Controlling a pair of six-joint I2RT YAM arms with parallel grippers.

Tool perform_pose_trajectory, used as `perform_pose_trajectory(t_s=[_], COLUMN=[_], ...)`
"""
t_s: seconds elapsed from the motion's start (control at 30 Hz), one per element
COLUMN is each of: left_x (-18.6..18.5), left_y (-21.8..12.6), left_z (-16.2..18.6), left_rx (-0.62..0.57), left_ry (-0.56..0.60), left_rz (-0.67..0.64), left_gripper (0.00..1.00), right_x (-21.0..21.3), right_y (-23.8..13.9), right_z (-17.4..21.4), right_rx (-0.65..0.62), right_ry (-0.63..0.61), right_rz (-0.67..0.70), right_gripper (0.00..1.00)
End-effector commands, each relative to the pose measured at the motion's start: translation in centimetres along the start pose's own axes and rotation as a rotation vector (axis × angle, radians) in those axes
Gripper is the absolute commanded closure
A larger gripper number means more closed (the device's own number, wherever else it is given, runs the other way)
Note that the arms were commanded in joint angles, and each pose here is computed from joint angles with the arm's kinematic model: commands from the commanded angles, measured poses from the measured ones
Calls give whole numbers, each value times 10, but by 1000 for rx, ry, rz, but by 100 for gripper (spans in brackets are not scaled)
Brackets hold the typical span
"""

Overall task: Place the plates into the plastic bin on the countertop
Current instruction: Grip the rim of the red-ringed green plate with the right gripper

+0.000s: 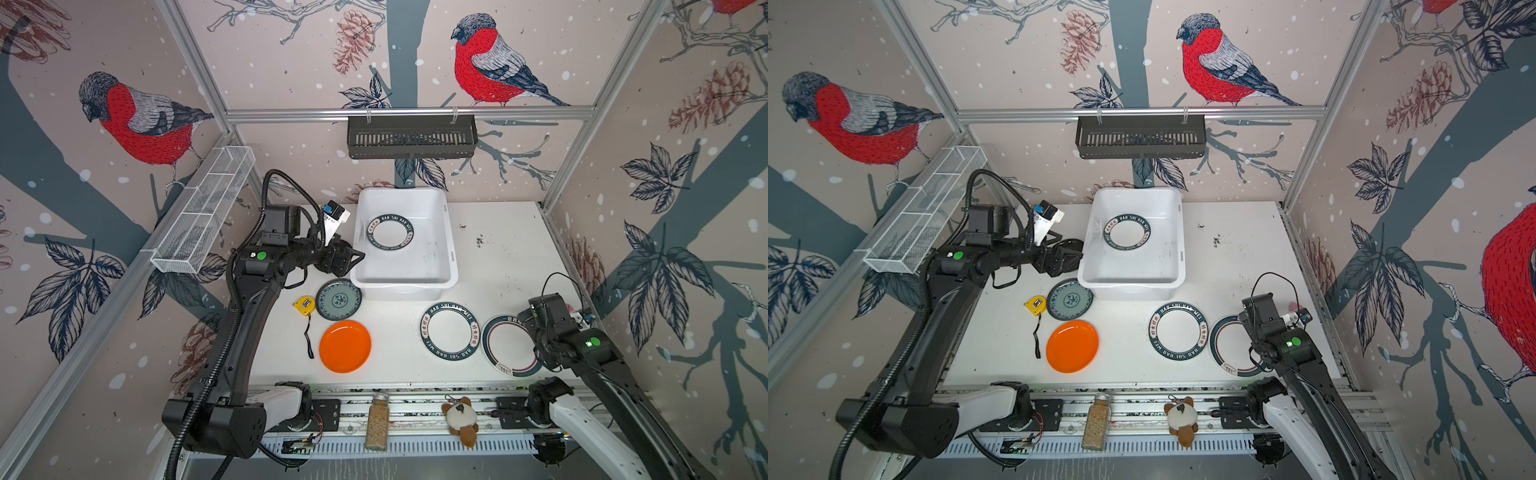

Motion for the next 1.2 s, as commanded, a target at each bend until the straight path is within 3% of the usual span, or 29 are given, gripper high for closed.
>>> perform_pose_trajectory(t_s=[0.0,0.8,1.17], left_x=[-5,-5,-2], left_y=[-2,0,2], left_z=[-4,5,4], left_rx=[-23,2,1], left_ry=[38,51,48], left_rz=[18,22,16], left_gripper=[3,3,3], right_x=[-22,-47,-50], right_y=[8,36,49], right_z=[7,43,57], right_rx=[49,329,364], right_ry=[23,55,93], right_rz=[119,370,356], right_gripper=[0,1,1])
Point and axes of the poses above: each gripper's point midway between its finger pads, its own y axis out along the fingers, its own x axis along the line the jaws close on, z = x × y, the point moved 2 cm from there along -y, back along the fingers, and after that the axes turned 2 degrees about -y, right-handed, at the moved point
